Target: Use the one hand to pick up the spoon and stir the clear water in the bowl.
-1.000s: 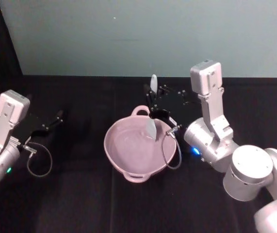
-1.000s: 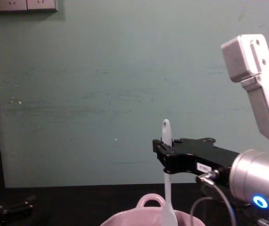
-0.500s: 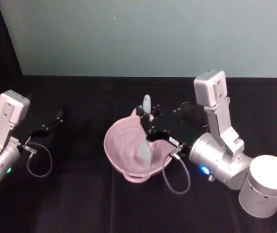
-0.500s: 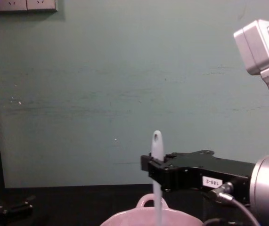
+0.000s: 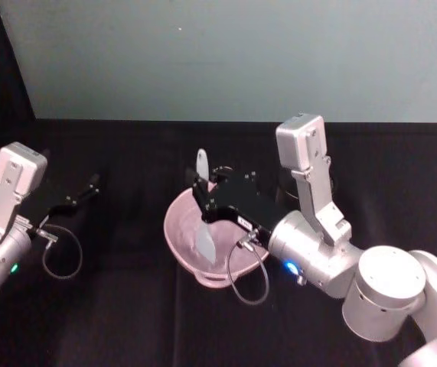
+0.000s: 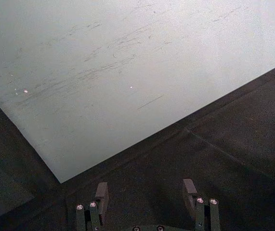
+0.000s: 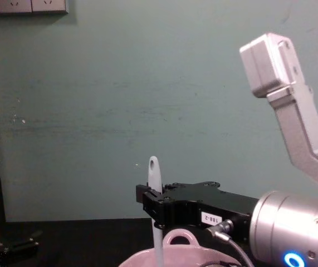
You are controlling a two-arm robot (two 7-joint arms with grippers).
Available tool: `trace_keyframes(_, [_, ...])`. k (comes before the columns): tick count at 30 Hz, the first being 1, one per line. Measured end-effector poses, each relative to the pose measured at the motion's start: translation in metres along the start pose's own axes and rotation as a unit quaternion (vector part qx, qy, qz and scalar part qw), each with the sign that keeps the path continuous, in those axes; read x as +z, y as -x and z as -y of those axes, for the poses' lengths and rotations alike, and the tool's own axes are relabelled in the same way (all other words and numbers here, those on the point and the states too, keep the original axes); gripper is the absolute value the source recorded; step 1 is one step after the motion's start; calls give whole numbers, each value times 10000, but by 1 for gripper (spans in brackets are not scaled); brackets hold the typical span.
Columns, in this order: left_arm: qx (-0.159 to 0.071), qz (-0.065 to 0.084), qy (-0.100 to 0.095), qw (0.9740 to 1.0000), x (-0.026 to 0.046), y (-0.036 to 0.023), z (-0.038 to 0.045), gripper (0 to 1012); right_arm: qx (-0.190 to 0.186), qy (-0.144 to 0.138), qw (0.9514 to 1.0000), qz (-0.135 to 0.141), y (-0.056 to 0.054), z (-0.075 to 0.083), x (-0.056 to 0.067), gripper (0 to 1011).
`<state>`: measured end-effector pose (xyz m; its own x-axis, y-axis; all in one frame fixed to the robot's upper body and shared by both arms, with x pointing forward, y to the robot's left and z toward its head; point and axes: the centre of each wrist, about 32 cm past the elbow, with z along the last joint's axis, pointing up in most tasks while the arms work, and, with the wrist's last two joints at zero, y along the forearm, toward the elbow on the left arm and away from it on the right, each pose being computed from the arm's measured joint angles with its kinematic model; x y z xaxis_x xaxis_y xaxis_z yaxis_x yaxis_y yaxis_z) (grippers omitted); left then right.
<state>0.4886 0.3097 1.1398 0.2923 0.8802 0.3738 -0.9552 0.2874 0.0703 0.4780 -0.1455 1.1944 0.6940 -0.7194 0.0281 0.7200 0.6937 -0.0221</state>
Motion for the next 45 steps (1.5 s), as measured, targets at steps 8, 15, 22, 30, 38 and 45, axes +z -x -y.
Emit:
trace_keyframes(8, [0,0,0,10000,0,0,0,1011,-397,-67,9990,204,-81,-120,-37,127])
trace_keyframes(15, [0,-1,0,10000,0,0,0,1011,-677,-58,9970,367,-159,-124,-42,127])
trace_keyframes(22, [1,-1,0,10000,0,0,0,1011,-695,95,9966,436,-221,-39,-20,127])
trace_keyframes(30, [0,0,0,10000,0,0,0,1011,-401,193,9983,365,-239,170,47,127])
trace_keyframes(38, [0,0,0,10000,0,0,0,1011,-120,158,9997,167,-132,273,53,127])
trace_keyframes(45, [0,0,0,10000,0,0,0,1011,-102,-46,9999,-23,-37,243,-18,127])
